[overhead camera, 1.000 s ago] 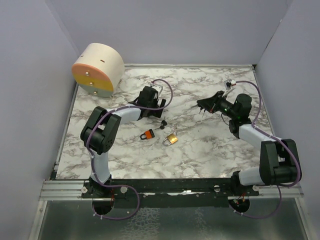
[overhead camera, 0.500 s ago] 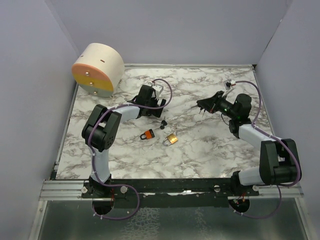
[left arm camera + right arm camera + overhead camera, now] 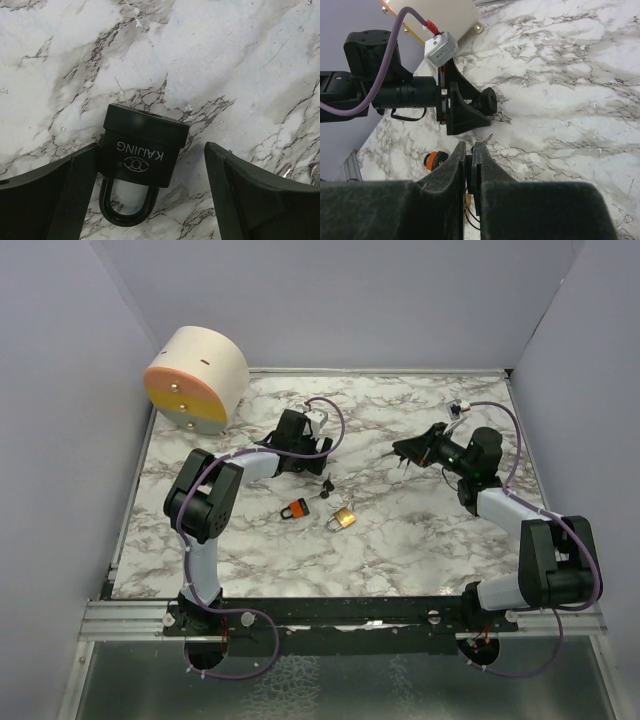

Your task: Unlock with the key

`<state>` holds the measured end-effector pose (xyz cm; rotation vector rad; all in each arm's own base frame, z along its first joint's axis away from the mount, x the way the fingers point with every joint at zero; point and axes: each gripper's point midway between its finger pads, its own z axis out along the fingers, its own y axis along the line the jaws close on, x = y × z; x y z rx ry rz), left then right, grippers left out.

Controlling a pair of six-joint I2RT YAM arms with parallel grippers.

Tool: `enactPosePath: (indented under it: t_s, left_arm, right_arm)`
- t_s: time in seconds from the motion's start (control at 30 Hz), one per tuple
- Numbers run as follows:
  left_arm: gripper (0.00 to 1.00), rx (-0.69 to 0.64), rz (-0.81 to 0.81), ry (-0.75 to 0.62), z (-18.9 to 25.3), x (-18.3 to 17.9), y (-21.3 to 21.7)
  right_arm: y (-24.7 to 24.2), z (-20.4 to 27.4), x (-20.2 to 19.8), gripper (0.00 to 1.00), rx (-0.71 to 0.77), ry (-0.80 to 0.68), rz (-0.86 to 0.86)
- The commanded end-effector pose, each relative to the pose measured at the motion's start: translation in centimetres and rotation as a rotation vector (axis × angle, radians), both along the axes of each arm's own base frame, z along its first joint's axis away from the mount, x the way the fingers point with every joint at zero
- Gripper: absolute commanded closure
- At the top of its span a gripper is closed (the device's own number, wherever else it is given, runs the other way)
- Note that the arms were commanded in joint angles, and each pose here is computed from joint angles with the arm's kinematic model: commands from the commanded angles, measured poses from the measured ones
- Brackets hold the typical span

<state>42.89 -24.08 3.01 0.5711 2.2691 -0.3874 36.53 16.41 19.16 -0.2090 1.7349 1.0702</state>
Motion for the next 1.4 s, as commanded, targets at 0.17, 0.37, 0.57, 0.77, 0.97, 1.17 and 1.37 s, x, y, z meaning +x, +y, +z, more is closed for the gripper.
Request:
enactPosePath:
  t_s: [0.17,0.37,0.57,0.77,0.97,1.17,1.37]
  left_arm:
    - [0.21,0.025,0.026,0.035,-1.0,-0.8,0.0]
    - [0.26,0.075,0.052,0.034,-1.3,-0.8,0.7]
    - [0.33,0.115,0.067,0.032,-1.6,-0.6,1.2]
    - [0.51,0.141,0.074,0.024,-1.7,-0.4,1.5]
    - [1.0,0.116,0.052,-0.026,-0.2,0.5,0.8]
    - [1.0,-0.002,-0.004,-0.27,6.8,0.9,-1.9]
    - [1.0,-0.172,-0.161,-0.416,12.0,-1.4,-5.1]
  right_arm:
    - [0.1,1.6,0.5,0.99,0.007,-0.05,0.016]
    - [0.1,1.5,0.5,0.99,0.007,-0.05,0.016]
    - [0.1,1.6,0.5,0.99,0.008,-0.049,0.016]
    - [0.2,1.5,0.5,0.99,0.009,-0.046,0.019]
    - [0.2,1.2,0.7,0.99,0.001,-0.031,0.027]
    - [0.1,1.4,0.7,0.99,-0.011,-0.024,0.017]
    - [0.1,2.5,0.4,0.99,-0.011,-0.039,0.019]
